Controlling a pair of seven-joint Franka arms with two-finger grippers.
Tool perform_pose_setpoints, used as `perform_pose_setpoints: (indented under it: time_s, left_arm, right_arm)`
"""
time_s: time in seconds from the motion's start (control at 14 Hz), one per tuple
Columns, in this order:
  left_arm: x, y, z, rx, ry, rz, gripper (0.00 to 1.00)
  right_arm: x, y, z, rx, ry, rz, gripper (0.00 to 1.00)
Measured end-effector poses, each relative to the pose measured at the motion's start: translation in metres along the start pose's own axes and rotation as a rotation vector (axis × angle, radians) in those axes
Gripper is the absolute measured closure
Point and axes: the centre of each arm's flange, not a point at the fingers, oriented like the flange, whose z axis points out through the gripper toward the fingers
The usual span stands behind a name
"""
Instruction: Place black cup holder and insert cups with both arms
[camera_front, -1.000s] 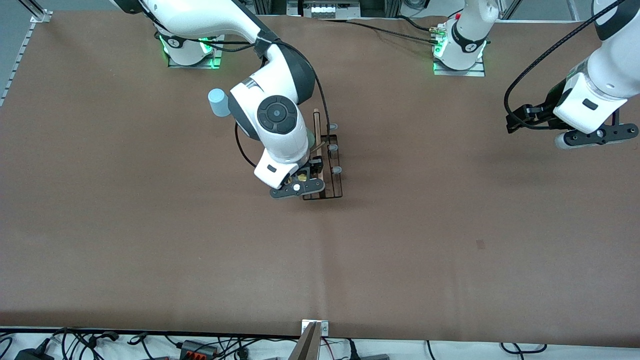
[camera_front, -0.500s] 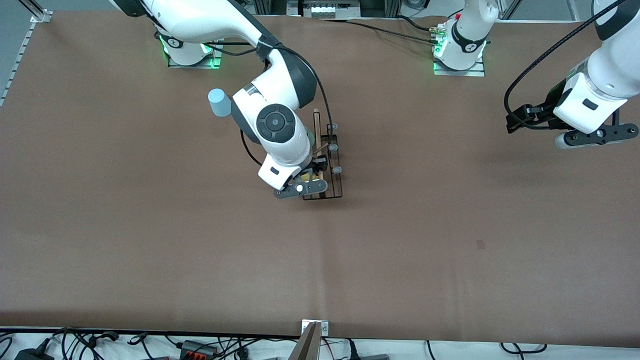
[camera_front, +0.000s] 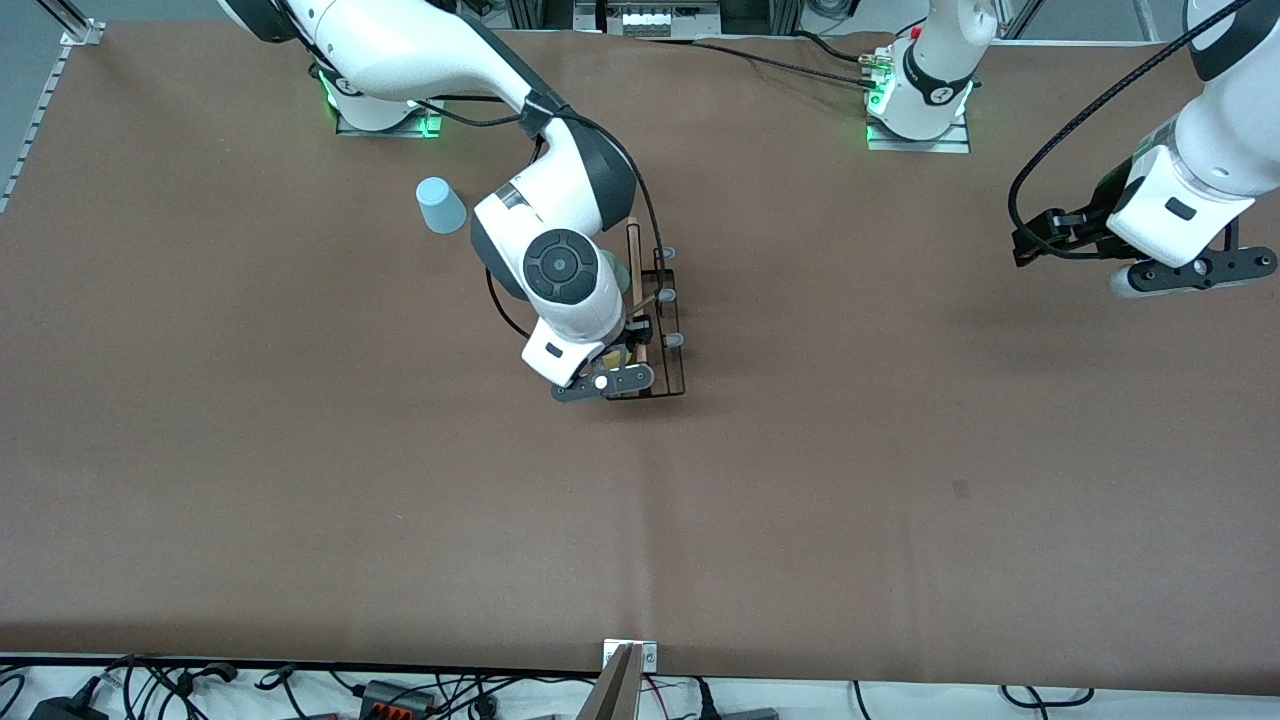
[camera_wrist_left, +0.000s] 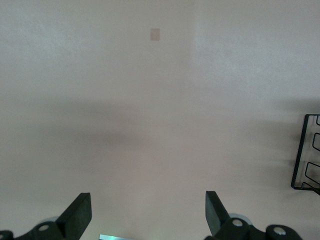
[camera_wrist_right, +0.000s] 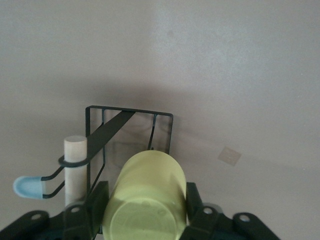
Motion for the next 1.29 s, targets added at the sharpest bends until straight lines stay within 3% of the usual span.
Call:
perform_pose_setpoints:
  time_s: [0.21,0.43,0.71,1.0,1.29]
  left_arm:
    - [0.000,-0.001,0.000,0.000,0.000,-0.001,0.00]
    - [0.000,-0.001,0.000,0.000,0.000,-0.003,0.00]
    - [0.001,-0.002,0.000,0.000,0.000,-0.004,0.00]
    - [0.001,-0.003,0.000,0.000,-0.001,-0.005,0.00]
    - [0.001,-0.003,0.000,-0.001,-0.001,-0.005,0.00]
  right_arm:
    - [0.002,0.001,0.000,0.002,0.006,0.002,0.01]
    - [0.006,0.007,-0.022,0.011,0.039,0.013,0.00]
    - [0.016,0.054,-0.104,0.010,0.138,0.078,0.00]
    - [0.031,0.167,-0.161,-0.021,0.130,0.190,0.00]
    - [0.037,0.248,-0.186,-0.024,0.127,0.248,0.00]
